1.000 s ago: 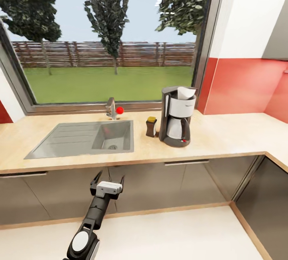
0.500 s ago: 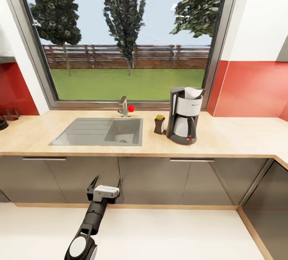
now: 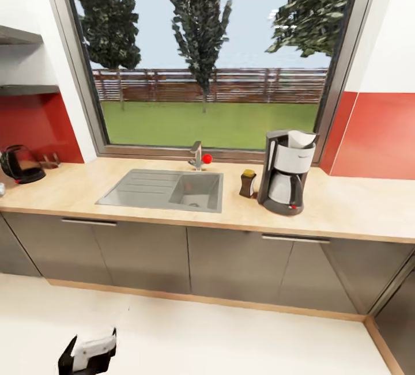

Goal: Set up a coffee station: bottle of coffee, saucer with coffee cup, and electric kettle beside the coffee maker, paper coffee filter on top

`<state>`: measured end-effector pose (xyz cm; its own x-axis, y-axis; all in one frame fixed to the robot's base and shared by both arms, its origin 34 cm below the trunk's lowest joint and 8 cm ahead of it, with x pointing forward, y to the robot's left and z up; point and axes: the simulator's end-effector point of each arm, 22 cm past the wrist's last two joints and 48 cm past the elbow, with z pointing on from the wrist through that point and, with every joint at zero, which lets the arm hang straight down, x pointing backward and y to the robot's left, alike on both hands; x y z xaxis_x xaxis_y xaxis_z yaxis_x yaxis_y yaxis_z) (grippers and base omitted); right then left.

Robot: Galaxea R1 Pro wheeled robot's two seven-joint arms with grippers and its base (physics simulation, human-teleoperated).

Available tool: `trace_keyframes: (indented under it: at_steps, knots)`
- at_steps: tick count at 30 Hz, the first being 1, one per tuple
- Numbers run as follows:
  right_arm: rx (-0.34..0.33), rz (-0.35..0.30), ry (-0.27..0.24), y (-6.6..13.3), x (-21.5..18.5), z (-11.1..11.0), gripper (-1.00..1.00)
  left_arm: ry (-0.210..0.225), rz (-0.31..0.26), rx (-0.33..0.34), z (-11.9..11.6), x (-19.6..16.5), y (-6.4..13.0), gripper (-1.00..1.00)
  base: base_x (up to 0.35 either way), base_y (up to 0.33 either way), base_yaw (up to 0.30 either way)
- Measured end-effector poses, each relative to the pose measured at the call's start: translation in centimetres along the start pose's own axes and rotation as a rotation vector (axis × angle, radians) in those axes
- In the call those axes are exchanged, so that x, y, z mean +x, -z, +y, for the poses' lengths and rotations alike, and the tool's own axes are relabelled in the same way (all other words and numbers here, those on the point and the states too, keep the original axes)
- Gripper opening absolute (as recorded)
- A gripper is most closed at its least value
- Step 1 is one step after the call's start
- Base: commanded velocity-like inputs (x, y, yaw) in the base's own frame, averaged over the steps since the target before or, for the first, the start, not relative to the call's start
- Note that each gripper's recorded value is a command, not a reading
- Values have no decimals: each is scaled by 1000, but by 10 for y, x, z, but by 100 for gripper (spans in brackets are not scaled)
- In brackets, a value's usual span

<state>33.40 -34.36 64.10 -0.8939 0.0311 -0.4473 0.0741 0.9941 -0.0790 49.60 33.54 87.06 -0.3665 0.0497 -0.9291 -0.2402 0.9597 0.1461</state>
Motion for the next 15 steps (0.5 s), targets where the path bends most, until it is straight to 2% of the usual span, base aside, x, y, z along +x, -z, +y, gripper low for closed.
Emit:
trace_keyframes:
  at_steps: [1, 3, 5, 6, 8, 10, 11, 14, 15]
  knots:
    - [0, 0, 0, 0, 0, 0, 100, 4, 44, -35, 16, 25, 4, 100, 0, 0, 214]
    - [0, -3, 0, 0, -1, 0, 100, 12, 87, -78, 35, 53, 10, 100, 0, 0, 214]
    - [0, -5, 0, 0, -2, 0, 100, 16, 123, -95, 43, 73, 16, 100, 0, 0, 214]
    - [0, -6, -1, 0, -2, 0, 100, 16, 170, -98, 46, 96, 22, 100, 0, 0, 214]
    - [0, -8, -1, 0, -3, 0, 100, 12, 233, -90, 44, 124, 33, 100, 0, 0, 213]
    - [0, -10, -1, 1, -4, 0, 100, 6, 324, -73, 37, 162, 48, 100, 0, 0, 214]
    - [1, -11, -2, 1, -5, 0, 100, 7, 343, -67, 33, 169, 50, 100, 0, 0, 214]
    - [2, -16, -3, 1, -6, -1, 100, -3, 456, -22, 10, 210, 61, 100, 0, 0, 214]
    - [2, -17, -3, 1, -7, -1, 100, -28, 506, 14, -3, 226, 67, 100, 0, 0, 214]
